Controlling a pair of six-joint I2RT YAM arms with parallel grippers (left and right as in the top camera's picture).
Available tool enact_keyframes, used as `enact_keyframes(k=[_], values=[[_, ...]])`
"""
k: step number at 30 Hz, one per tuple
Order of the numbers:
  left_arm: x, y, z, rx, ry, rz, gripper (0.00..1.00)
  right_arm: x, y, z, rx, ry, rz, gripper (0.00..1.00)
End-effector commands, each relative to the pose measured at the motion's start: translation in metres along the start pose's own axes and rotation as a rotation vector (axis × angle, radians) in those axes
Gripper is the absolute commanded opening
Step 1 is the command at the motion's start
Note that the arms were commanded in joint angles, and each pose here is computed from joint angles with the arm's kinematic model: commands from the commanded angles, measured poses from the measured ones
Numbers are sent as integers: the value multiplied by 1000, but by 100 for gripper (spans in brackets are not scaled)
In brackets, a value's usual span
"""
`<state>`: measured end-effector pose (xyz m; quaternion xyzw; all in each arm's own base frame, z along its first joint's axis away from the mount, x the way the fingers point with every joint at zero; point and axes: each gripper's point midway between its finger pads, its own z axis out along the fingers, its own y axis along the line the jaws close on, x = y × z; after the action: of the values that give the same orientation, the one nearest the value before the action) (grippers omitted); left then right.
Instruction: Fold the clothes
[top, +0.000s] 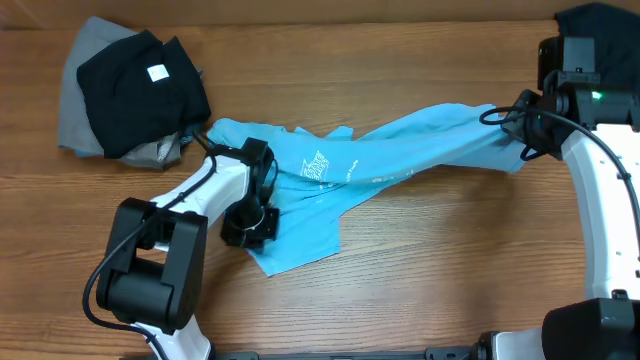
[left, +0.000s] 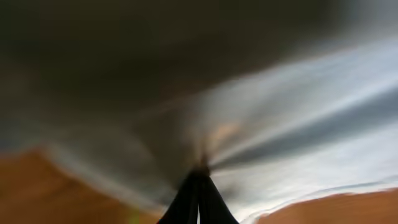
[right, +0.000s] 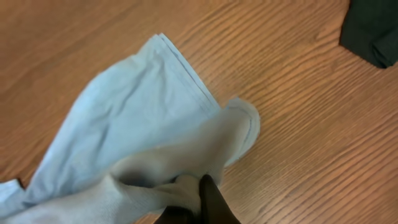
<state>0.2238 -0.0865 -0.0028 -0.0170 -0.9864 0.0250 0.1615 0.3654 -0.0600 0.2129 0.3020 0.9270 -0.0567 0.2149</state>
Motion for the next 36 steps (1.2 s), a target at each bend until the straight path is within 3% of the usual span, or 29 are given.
enact_keyframes(k=[1, 4, 7, 8, 9, 11, 12, 13, 21, 25, 28, 30, 35, 36], values=[[15, 50, 3, -181, 55, -135, 4, -15, 0, -12, -9, -59, 27, 4], [19, 66, -2, -178, 67, -176, 4, -35, 12, -11, -53, -134, 48, 4], [13, 68, -6, -121, 43, -176, 4, -81, 36, -12, -144, -306, 93, 4], [11, 65, -7, -95, 31, -165, 4, -100, 45, -12, -174, -379, 113, 11], [8, 60, -7, -65, 21, -144, 4, -119, 55, -11, -209, -450, 128, 27], [4, 53, -8, -25, 9, -120, 4, -147, 75, -5, -270, -549, 109, 78], [3, 51, -8, -16, 7, -118, 4, -151, 82, 2, -288, -559, 105, 96], [3, 48, -8, -8, 7, -114, 4, -151, 85, 11, -289, -550, 101, 100], [4, 32, -7, 31, 11, -23, 6, -78, 45, 75, -80, -201, 12, 99], [1, 14, -9, 102, -5, 58, 15, -37, 24, 85, 9, -28, -20, 88], [-4, -7, -10, 185, -29, 120, 17, -9, 21, 99, 19, 81, -38, 76], [-8, -19, -12, 231, -51, 145, 17, 6, 20, 112, 19, 128, -43, 73], [-23, -48, -14, 291, -129, 221, 31, 40, 31, 143, -58, 241, -40, 73], [-25, -51, -14, 281, -144, 234, 35, 43, 32, 144, -69, 255, -37, 78]])
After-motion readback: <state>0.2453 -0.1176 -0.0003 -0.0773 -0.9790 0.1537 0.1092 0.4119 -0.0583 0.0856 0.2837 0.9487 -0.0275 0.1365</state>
